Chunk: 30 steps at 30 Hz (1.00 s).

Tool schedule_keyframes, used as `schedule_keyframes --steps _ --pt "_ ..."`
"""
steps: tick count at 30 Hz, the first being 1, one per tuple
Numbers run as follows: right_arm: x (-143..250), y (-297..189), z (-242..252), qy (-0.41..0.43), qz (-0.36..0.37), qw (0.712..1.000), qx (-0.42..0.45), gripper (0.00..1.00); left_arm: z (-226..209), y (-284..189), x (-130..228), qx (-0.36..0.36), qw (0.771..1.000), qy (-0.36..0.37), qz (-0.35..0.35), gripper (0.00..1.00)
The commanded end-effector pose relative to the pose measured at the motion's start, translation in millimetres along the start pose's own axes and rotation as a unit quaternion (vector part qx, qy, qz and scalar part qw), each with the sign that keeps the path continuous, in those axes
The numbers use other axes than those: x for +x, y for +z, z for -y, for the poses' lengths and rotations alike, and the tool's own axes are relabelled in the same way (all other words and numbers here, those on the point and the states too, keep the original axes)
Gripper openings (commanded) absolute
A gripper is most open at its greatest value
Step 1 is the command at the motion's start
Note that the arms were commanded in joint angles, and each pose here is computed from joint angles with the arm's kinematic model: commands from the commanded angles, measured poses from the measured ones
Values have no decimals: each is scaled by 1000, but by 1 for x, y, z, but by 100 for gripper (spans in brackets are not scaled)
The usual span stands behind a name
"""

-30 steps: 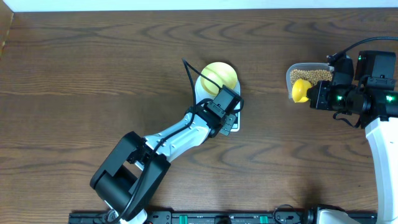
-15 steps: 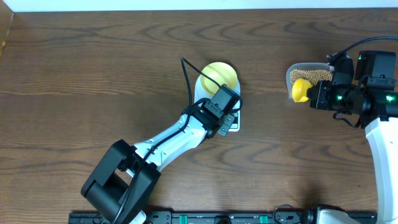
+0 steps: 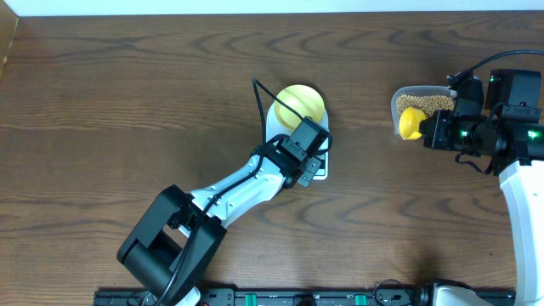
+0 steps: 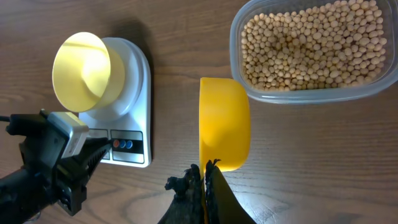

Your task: Scoop item into bowl and weigh 50g on scale

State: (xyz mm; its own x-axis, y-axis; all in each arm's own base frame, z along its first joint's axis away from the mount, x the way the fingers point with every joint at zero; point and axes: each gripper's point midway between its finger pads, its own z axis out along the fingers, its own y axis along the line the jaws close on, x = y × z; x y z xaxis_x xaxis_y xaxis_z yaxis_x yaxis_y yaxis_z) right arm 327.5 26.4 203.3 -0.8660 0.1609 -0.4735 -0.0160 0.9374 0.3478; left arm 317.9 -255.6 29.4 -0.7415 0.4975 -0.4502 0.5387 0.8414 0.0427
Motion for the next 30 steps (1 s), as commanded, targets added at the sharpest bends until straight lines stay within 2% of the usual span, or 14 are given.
schedule_keyframes --steps 1,17,21,30 --pt "-3 -3 -3 -10 5 1000 -3 1 -1 11 13 -3 1000 8 -21 7" --pt "-3 -3 -3 -10 4 1000 -3 1 -1 23 22 -5 999 10 -39 8" --pt "-3 -3 -2 -10 4 1000 -3 1 8 24 24 22 998 36 -42 8" --pt "-1 -3 -2 -10 1 1000 -3 1 8 29 29 21 998 36 -50 7"
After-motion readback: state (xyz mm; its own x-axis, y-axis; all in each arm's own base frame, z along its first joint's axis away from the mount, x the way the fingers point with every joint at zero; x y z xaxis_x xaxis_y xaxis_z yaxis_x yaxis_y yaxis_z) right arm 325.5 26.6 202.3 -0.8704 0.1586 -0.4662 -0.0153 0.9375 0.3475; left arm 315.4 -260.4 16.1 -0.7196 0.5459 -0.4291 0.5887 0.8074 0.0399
